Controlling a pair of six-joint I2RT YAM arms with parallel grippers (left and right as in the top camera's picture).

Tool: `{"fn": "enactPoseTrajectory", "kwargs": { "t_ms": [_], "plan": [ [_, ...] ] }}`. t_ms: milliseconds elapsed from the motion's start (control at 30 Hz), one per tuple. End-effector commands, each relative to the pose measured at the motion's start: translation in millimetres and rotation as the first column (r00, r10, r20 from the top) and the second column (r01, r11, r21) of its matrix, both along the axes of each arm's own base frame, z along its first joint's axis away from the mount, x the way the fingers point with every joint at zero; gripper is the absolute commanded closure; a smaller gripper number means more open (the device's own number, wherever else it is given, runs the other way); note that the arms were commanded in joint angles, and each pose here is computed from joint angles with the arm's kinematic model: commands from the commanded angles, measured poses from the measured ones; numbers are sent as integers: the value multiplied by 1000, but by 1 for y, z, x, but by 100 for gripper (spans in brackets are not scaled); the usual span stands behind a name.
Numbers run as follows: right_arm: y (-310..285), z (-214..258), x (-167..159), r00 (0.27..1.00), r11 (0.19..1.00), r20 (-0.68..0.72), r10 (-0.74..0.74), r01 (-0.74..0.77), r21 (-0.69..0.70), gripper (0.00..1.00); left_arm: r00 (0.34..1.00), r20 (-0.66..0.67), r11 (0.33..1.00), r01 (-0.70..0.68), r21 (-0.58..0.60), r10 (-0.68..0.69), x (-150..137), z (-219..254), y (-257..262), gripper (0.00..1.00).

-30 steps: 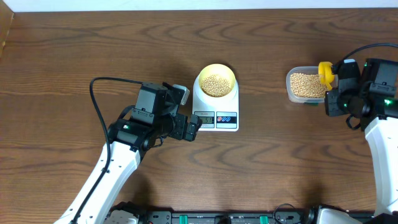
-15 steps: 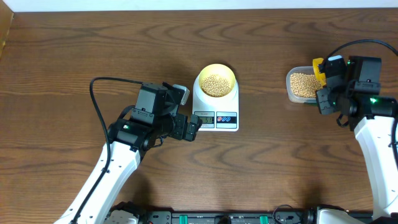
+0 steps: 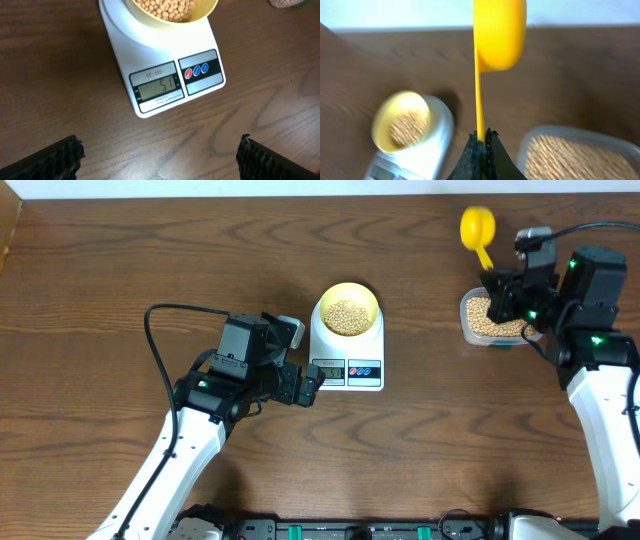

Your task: Scoop item into bowl and weigh 50g on scale

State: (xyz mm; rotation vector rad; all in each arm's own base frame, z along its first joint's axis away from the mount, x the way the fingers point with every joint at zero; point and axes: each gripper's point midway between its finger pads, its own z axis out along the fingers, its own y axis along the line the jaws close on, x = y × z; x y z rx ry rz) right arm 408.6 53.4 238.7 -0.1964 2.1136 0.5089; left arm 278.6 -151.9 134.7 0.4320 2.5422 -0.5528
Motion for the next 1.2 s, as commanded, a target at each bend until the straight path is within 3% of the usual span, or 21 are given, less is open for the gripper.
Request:
{"fn": "enactPoseTrajectory", "kwargs": {
  "t_ms": [0,333,600,867,1167],
  "plan": [
    [35,9,0,997,989,-11,74,-72,128,99,1000,2,1000,-2,9,2,1,-1,1,0],
    [108,-24,-9,937,937,20,348,-348,-34,99,1000,2,1000,-2,9,2,1,-1,1,0],
    [143,-60,-21,883,877,-45,467,-469,-103,99,1000,2,1000,-2,10,2,1,-1,1,0],
    [149,-72,-19,904,882,-70,422,-427,-198,99,1000,2,1000,-2,9,2,1,-1,1,0],
    [154,-75,-22,896,873,-81,437,-444,-201,99,1000,2,1000,-2,9,2,1,-1,1,0]
  ]
}}
